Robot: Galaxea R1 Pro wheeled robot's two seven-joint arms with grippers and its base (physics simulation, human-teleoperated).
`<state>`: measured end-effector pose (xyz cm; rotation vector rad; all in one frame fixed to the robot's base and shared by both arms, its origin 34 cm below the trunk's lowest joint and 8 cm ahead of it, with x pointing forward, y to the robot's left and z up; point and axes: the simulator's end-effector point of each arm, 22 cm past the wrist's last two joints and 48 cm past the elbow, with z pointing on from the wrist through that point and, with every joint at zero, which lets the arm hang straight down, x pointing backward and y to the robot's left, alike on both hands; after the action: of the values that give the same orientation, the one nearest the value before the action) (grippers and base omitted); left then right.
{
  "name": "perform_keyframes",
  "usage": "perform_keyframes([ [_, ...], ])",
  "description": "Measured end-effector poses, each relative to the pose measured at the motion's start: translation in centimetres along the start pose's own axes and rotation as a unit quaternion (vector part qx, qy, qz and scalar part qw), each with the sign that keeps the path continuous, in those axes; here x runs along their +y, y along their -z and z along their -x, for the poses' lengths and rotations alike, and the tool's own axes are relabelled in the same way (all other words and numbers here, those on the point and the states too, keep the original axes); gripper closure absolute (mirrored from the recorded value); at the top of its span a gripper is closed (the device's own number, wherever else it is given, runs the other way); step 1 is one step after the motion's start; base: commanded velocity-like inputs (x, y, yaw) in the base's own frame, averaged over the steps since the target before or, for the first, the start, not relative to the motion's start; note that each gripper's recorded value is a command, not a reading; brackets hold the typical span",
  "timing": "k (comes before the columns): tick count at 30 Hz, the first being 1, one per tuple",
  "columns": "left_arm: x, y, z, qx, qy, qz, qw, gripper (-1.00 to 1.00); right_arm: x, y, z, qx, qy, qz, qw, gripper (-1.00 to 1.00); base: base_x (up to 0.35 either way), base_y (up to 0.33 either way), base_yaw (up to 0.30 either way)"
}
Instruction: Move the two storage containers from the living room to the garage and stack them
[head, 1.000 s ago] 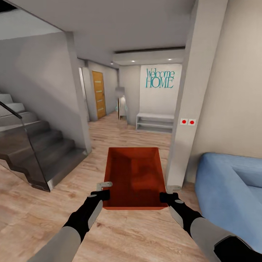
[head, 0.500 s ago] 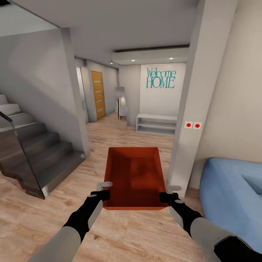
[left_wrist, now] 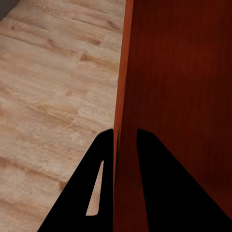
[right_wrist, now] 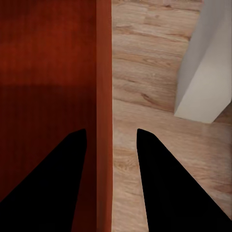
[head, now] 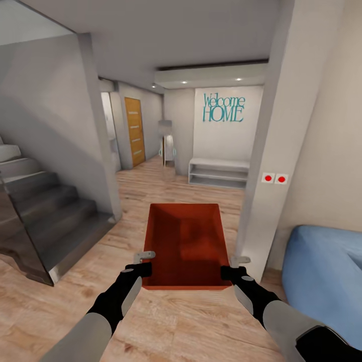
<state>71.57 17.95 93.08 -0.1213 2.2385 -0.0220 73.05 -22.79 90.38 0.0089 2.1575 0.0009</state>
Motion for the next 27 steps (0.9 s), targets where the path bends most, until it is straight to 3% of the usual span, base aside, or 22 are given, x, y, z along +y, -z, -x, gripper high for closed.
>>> perform_keyframes([
  [27,-0.05,-0.01,0.00,-0.001,0.000,0.000,1.0000,1.00,-0.05,0.00,0.03,-0.001,0.000,0.000,1.0000,1.00,0.322,0.000,0.000],
])
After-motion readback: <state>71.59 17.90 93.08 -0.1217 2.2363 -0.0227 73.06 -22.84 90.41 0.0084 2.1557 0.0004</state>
